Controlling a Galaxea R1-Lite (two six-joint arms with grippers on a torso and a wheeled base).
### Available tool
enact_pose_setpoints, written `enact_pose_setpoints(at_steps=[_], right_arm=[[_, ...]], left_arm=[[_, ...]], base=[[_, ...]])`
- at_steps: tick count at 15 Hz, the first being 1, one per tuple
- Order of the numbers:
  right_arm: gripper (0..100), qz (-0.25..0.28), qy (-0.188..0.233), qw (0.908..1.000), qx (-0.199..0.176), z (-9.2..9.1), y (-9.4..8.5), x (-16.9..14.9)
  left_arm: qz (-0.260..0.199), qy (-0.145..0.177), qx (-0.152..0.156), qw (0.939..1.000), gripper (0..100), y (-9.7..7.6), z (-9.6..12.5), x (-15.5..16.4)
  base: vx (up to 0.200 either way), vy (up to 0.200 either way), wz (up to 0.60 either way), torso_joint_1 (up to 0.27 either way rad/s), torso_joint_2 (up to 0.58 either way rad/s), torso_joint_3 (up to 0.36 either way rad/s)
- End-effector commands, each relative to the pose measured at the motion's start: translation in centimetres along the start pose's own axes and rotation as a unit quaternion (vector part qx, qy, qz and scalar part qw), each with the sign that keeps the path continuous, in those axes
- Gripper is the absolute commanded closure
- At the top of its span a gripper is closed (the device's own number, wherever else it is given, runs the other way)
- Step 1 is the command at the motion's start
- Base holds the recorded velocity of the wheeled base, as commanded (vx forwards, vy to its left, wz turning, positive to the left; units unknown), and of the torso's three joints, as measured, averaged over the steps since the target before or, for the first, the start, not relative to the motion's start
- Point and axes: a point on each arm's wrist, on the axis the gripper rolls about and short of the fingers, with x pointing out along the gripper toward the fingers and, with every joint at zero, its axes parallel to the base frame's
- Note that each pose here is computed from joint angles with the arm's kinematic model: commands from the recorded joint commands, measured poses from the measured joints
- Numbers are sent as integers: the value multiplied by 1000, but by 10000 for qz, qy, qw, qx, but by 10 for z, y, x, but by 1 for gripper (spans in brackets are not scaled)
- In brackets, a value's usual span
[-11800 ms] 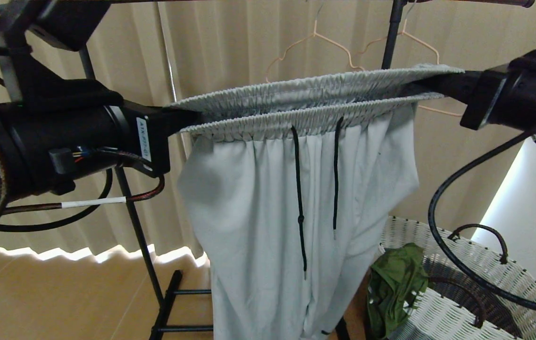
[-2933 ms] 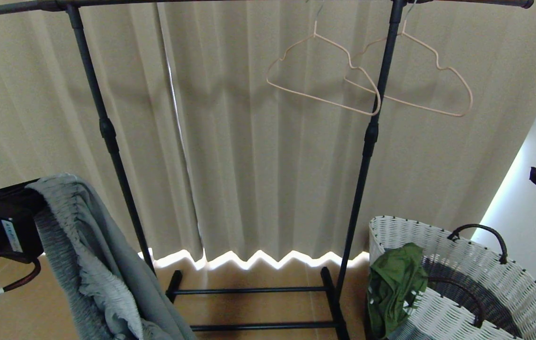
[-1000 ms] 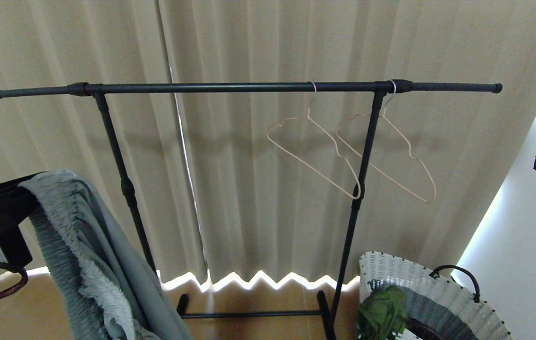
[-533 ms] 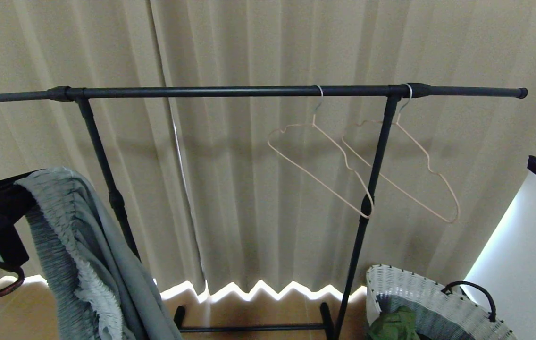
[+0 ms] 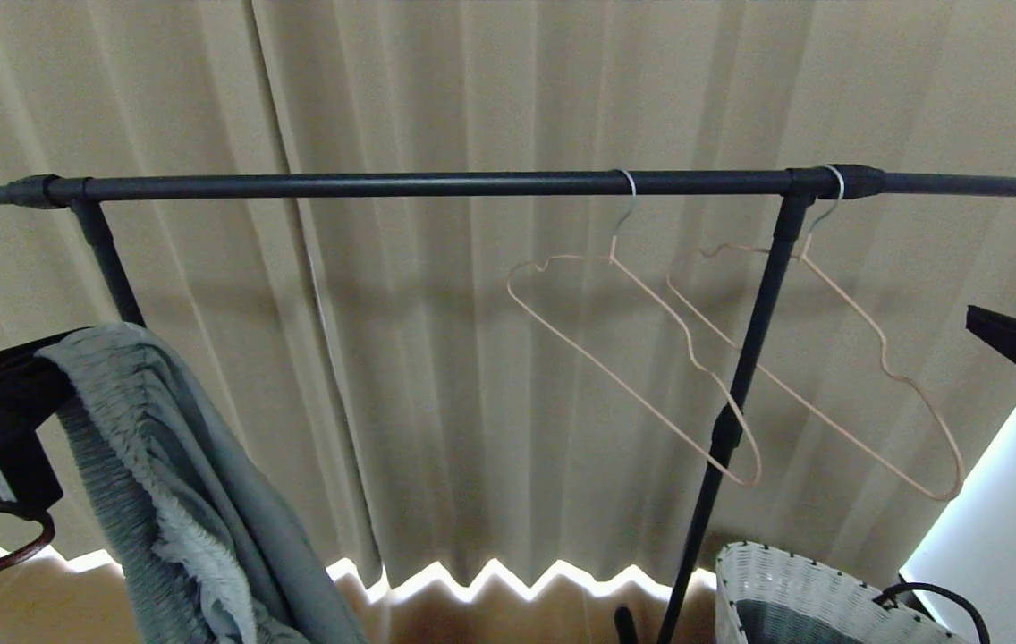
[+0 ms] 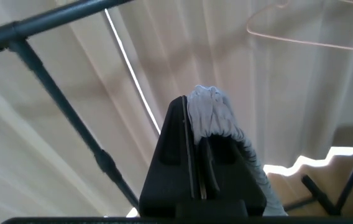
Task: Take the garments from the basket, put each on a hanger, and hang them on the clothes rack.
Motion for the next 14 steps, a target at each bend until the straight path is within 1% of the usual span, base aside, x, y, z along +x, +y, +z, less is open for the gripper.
enact_pose_setpoints(at_steps=[1,2,4,5,6,8,10,11,12,14], right_arm=[[0,89,331,9994,21,-4,3,22],[0,119,489,9987,35,-4,3,30],[0,231,887,9952,330,6,2,45],[0,355,1159,9915,467,9,2,51],[0,495,1388,9879,490,9,3,57],[0,583,1742,9817,495,3,5,75],[0,552,2063,9755,534,-8,4,94],[0,564,2098,9746,537,-9,5,96],[0,574,2235,9710,631,-16,7,106],[0,574,2221,9709,687,-15,7,109]], left_arm=[[-12,25,3,10000,100,-1,-4,0],[-16,40,5,10000,100,-2,-5,0],[-23,125,1,9999,100,-2,-10,1],[-23,125,1,9999,100,-2,-10,1],[-19,110,-1,9999,100,-2,-9,1],[-20,86,4,10000,100,-2,-9,0],[-14,64,8,10000,100,-2,-8,-1],[-14,64,8,10000,100,-2,-8,-2],[-14,64,8,10000,100,-2,-8,-2],[-20,55,15,10000,100,-2,-8,-2]], base=[[0,0,0,0,0,0],[0,0,0,0,0,0],[0,0,0,0,0,0],[0,0,0,0,0,0],[0,0,0,0,0,0],[0,0,0,0,0,0],[0,0,0,0,0,0],[0,0,0,0,0,0],[0,0,0,0,0,0],[0,0,0,0,0,0]])
